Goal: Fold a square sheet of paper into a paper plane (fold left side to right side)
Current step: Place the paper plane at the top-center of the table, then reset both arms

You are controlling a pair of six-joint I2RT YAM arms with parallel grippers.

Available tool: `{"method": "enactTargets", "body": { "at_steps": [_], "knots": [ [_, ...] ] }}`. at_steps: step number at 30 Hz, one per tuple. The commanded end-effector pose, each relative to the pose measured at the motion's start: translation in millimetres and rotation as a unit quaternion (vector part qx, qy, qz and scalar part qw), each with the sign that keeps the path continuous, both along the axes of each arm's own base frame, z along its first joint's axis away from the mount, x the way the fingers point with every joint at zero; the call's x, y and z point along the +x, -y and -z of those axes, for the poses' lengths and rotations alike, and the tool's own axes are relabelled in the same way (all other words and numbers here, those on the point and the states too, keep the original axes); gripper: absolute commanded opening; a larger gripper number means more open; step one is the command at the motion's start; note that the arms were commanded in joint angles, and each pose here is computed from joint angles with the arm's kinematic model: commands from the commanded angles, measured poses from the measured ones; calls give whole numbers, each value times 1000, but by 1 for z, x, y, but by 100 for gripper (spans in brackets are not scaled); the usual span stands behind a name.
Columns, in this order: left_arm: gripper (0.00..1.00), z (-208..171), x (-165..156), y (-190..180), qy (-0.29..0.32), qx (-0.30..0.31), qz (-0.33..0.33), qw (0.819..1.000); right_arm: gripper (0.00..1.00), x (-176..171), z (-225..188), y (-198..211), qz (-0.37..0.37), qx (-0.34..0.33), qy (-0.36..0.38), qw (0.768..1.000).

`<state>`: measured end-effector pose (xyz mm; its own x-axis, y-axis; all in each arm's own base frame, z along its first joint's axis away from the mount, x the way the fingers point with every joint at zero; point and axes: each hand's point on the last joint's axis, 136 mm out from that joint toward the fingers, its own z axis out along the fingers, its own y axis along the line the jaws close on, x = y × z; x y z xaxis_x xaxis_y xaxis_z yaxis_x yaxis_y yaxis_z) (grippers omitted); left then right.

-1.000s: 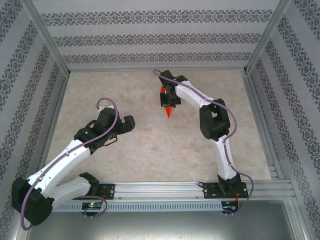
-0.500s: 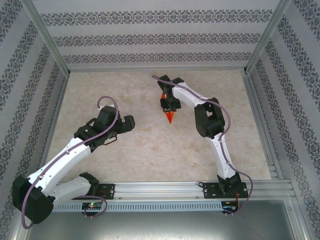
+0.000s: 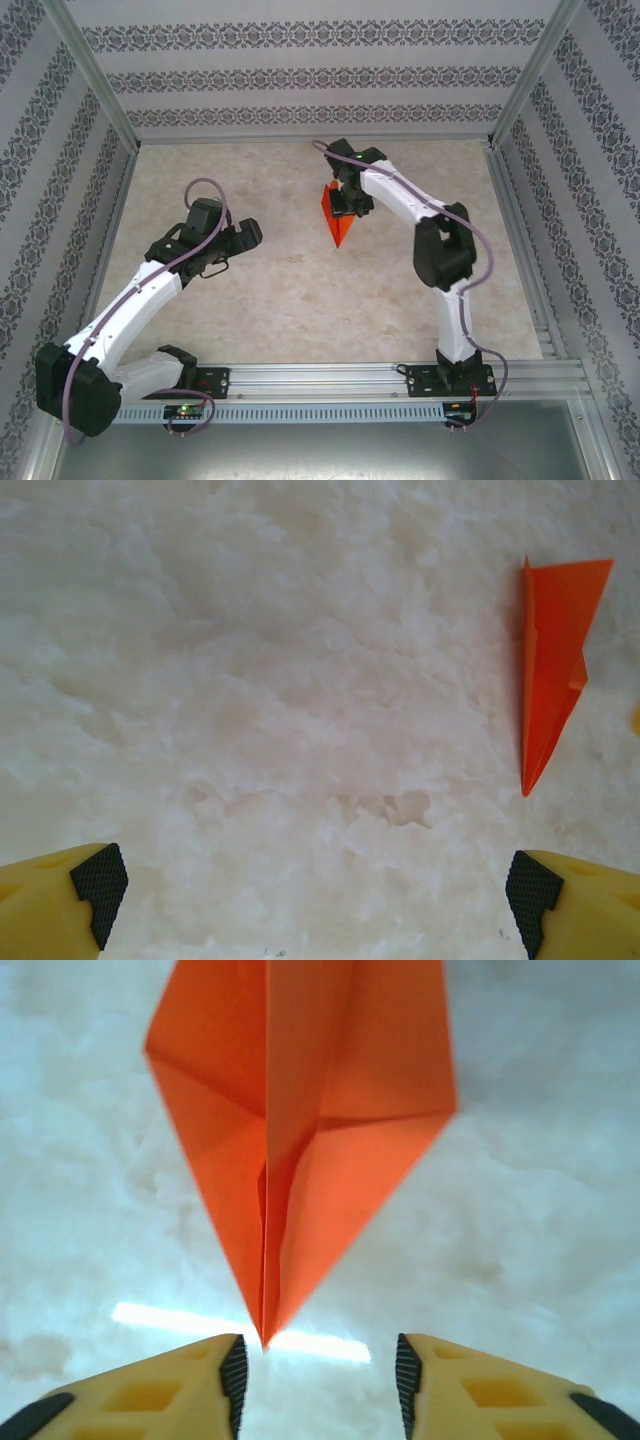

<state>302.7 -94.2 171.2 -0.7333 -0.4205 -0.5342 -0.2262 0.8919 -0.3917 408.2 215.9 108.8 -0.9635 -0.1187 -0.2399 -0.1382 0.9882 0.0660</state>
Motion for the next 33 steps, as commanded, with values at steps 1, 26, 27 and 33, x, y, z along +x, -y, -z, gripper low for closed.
{"method": "enactTargets", "body": {
  "at_steps": [1, 26, 27, 33],
  "knots": [
    [100, -14, 11, -14, 14, -23, -27, 999, 52, -14, -44, 17, -13, -1, 66, 998],
    [100, 29, 54, -153, 156, 336, -127, 920, 98, -68, -9, 273, 219, -90, 389, 890],
    [100, 35, 56, -151, 160, 332, -117, 922, 98, -65, -3, 271, 216, -82, 392, 891],
    [100, 56, 70, -146, 200, 315, -89, 924, 98, -31, -10, 245, 156, -26, 437, 886]
  ]
}}
